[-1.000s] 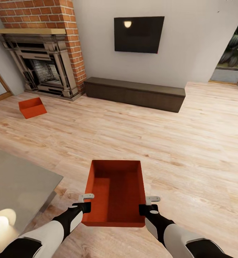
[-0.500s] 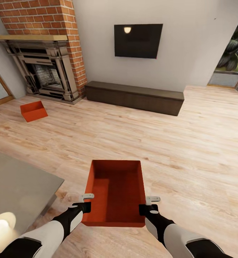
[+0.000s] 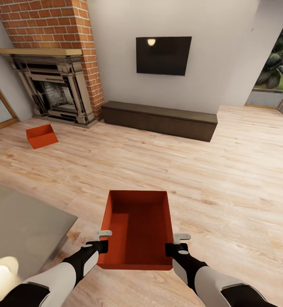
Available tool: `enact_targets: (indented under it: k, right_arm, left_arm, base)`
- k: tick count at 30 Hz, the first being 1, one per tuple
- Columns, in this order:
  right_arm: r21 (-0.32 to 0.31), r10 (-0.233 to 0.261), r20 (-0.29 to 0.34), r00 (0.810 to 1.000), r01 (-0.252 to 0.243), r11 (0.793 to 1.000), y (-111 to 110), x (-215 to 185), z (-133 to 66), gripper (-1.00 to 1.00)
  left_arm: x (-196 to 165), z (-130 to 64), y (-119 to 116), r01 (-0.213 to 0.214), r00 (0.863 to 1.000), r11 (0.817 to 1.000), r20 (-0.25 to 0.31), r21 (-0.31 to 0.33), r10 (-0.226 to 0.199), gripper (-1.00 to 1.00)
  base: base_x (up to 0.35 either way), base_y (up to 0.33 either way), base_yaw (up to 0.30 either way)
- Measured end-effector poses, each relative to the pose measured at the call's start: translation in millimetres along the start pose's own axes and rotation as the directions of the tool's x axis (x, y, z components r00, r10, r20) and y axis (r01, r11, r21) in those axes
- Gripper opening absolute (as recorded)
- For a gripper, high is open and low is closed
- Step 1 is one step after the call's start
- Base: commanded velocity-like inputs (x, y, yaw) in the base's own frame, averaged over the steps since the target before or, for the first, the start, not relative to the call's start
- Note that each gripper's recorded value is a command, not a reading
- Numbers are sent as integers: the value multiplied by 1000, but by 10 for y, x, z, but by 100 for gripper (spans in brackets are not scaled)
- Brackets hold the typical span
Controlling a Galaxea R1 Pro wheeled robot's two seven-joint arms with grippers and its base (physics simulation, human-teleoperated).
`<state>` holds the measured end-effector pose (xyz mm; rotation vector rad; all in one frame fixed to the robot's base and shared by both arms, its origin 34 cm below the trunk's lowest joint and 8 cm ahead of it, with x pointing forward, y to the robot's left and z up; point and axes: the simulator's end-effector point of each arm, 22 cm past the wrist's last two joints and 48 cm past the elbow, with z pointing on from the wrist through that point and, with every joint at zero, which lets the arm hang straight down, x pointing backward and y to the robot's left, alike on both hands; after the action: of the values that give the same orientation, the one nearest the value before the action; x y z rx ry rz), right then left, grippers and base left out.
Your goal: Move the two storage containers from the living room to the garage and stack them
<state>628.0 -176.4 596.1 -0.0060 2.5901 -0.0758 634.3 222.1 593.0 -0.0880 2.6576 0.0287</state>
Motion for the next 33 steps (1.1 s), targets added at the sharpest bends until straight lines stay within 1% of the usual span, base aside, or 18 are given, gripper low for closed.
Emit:
enact_targets:
  k: [33]
  right_arm:
    - [0, 4, 51, 999, -4, 1000, -37, -418, -511, -100]
  left_arm:
    - [-391, -543, -5, 0, 999, 1000, 51, 3, -1, -100]
  base:
    - [0, 0, 0]
